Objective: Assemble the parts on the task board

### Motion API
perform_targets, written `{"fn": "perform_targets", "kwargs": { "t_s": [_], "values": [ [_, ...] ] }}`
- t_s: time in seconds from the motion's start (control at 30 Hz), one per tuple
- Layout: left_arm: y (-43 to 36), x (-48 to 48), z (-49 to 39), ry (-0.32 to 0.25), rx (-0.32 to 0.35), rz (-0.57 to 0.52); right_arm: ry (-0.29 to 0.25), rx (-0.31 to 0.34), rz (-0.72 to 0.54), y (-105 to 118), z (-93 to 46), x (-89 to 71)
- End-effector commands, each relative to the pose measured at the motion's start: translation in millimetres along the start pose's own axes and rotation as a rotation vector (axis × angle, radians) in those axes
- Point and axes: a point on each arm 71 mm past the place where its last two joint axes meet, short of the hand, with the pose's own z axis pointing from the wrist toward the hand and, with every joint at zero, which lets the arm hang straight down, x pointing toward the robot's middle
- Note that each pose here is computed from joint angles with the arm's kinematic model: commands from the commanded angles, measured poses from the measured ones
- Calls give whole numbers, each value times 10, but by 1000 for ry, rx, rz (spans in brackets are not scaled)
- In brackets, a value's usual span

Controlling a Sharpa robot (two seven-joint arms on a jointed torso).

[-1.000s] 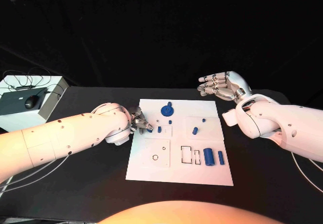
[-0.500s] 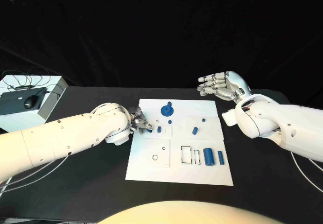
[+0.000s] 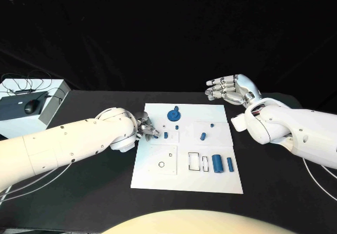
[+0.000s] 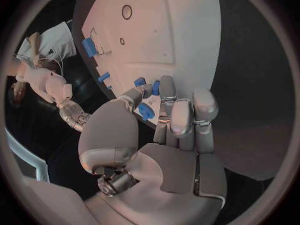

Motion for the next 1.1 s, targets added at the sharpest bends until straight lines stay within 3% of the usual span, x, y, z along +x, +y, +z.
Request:
{"fn": "perform_targets", "kwargs": {
  "t_s": [0.03, 0.43, 1.1],
  "values": [
    [-20, 130, 1, 80, 5, 21, 9, -11, 4, 10, 0, 7],
    [-38, 131, 3, 69, 9, 12, 13, -8, 5, 7, 1, 9],
    [1, 76, 39, 28, -1, -7, 14, -2, 6, 2, -2, 5]
  ]
}}
